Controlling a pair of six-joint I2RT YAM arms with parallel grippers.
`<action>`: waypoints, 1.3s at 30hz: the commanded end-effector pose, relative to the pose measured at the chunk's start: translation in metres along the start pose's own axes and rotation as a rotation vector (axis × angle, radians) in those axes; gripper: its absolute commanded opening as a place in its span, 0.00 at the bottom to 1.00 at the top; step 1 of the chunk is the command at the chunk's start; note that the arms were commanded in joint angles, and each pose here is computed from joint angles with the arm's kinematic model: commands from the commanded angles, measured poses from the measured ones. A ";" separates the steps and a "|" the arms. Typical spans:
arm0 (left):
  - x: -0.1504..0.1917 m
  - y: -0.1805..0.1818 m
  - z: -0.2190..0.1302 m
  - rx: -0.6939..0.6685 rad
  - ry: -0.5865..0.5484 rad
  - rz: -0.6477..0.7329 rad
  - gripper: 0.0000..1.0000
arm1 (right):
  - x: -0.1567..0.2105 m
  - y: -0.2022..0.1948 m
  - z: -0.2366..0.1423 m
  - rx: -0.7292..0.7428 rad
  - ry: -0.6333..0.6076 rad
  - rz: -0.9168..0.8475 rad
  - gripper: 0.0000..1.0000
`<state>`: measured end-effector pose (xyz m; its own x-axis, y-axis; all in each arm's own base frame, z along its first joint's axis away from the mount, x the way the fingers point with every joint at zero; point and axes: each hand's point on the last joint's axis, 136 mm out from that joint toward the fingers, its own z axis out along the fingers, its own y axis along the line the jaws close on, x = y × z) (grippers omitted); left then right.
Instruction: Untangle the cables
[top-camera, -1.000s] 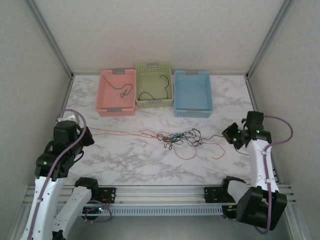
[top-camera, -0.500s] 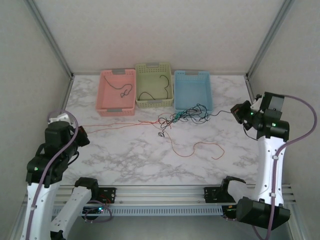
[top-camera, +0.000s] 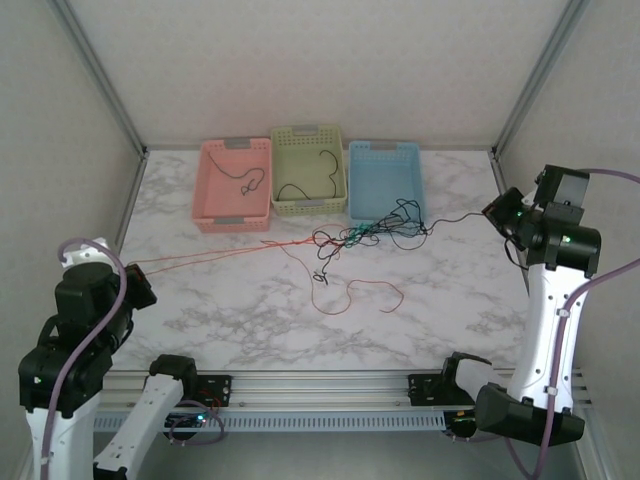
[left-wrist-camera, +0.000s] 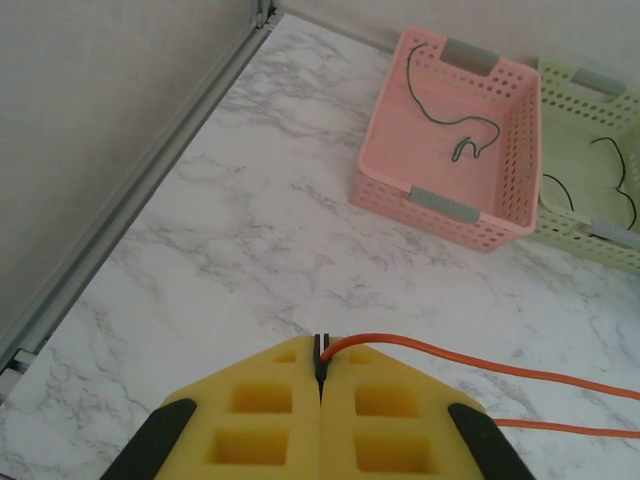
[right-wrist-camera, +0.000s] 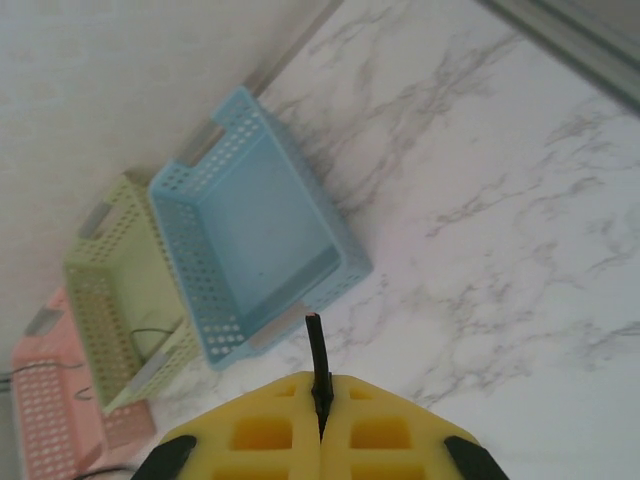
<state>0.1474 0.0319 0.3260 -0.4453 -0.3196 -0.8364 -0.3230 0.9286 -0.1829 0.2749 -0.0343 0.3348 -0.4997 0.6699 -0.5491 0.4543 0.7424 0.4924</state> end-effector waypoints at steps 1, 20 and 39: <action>0.001 0.025 -0.012 -0.110 -0.022 0.029 0.00 | -0.022 -0.035 -0.005 0.199 -0.107 -0.021 0.00; -0.015 0.053 -0.027 -0.233 -0.125 0.080 0.00 | -0.022 -0.161 0.078 0.580 -0.058 0.198 0.00; 0.002 -0.108 -0.008 0.557 0.097 0.023 0.00 | 0.053 -0.012 0.068 -0.020 0.170 0.051 0.00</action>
<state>0.1755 -0.0230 0.3183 -0.5348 -0.2785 -0.7977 -0.0798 0.9565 -0.2805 0.2949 -0.0417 0.2237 -0.5482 0.7308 -0.4068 0.5783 0.6826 0.4468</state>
